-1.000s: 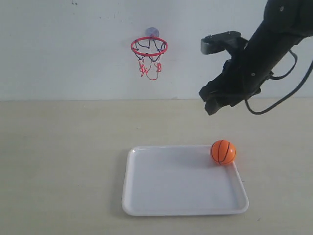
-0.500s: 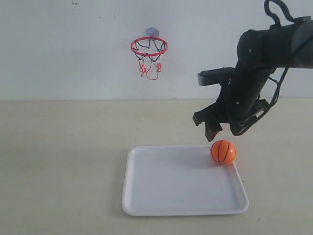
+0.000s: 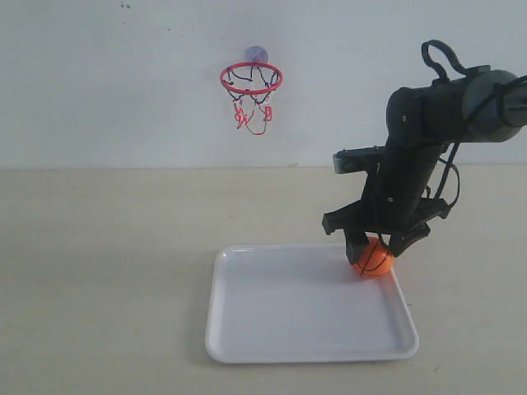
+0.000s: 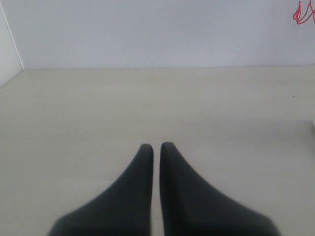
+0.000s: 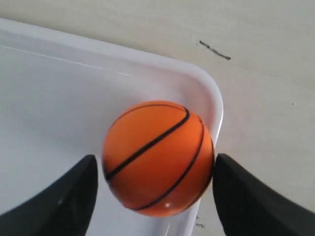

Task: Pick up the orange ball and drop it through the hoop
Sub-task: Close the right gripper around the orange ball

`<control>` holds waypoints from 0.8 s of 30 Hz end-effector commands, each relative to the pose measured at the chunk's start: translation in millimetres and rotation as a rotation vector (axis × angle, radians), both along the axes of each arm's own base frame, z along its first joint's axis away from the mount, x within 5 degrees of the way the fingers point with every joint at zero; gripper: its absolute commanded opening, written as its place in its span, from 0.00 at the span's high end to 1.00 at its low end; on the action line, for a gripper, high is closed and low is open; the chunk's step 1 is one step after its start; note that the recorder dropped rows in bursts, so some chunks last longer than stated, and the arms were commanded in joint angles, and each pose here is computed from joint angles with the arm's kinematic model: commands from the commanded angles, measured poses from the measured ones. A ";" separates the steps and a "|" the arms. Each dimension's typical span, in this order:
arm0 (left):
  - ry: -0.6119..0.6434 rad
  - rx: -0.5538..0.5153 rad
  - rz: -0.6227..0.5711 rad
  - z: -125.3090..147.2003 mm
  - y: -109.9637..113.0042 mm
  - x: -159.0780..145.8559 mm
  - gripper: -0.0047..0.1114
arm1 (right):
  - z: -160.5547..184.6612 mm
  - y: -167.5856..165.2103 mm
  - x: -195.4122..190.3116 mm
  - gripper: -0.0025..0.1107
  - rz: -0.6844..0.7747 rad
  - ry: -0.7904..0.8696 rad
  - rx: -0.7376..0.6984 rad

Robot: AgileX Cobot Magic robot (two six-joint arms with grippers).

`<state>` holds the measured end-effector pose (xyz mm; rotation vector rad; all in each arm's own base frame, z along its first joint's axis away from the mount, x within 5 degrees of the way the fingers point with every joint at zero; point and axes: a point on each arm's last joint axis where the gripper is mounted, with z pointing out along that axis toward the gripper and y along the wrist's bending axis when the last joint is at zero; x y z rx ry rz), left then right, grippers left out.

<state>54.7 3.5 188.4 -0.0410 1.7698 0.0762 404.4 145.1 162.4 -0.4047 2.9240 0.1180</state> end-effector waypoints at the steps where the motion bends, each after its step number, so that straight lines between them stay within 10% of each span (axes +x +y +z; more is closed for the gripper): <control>1: 0.001 -0.005 0.003 -1.3 0.0 -0.1 0.92 | -1.0 -0.2 2.4 0.42 -0.010 -0.006 -0.001; 11: 0.001 -0.005 0.003 -1.3 0.0 -0.1 0.92 | -0.9 -0.1 3.2 0.44 -0.029 -0.013 0.004; 19: 0.001 -0.005 0.003 -1.3 0.0 -0.1 0.92 | -1.4 -1.0 0.5 0.97 -0.032 0.018 -0.006; 24: 0.001 -0.005 0.003 -1.3 0.0 -0.1 0.92 | 8.4 -1.5 -0.5 0.98 -0.026 0.016 -0.009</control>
